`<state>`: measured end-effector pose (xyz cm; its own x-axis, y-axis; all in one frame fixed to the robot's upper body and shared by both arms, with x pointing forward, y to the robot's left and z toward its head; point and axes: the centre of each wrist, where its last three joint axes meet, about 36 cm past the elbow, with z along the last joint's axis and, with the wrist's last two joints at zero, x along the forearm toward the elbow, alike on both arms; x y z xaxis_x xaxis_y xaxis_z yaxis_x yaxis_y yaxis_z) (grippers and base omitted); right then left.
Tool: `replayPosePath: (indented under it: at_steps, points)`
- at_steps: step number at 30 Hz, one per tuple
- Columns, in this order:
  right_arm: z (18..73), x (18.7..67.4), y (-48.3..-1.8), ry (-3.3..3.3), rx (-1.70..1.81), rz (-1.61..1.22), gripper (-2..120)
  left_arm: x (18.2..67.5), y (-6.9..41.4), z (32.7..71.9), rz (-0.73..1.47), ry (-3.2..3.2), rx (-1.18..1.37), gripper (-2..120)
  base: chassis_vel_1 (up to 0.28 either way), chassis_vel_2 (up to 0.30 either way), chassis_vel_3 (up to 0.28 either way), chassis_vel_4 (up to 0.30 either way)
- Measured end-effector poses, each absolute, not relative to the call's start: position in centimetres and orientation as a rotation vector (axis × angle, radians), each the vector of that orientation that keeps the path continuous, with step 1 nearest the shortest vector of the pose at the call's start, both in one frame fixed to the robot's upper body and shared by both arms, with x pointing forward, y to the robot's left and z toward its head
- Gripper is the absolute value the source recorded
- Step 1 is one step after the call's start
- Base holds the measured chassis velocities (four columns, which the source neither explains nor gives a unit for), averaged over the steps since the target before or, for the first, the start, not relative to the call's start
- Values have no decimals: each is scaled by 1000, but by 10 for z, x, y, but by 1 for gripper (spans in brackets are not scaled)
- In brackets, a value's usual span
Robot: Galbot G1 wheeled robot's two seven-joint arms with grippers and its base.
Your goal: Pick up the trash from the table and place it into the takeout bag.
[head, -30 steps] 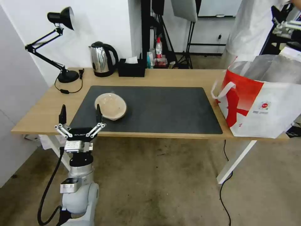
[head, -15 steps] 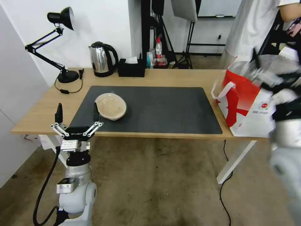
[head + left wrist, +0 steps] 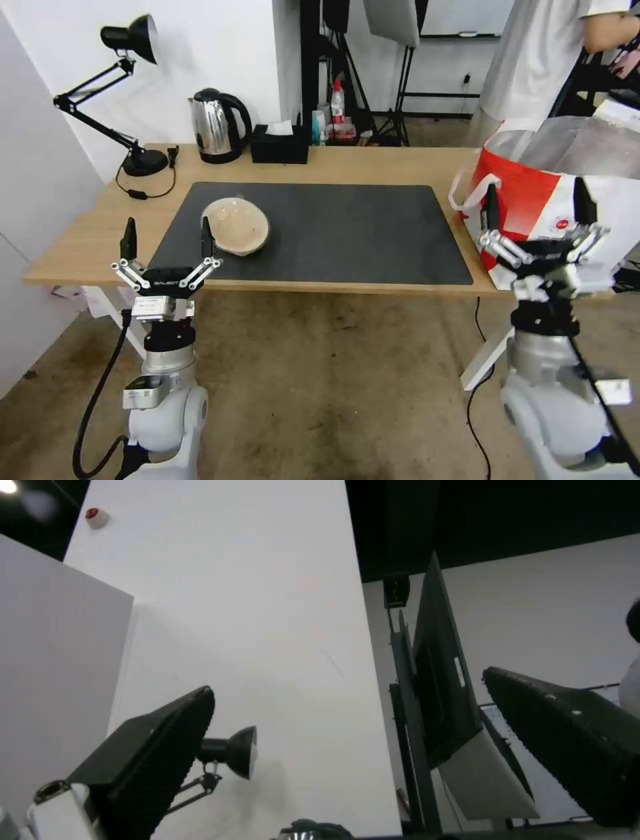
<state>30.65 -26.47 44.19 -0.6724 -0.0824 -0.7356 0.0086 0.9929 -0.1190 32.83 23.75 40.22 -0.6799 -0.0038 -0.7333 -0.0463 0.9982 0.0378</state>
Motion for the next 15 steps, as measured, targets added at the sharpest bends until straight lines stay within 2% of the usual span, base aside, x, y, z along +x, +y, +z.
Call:
replayPosePath:
  at_steps: [15]
  points:
    - [393,277,-256,2348,-57,-157,100,328,229,399,50,2327,-24,100,0,0,0,0]
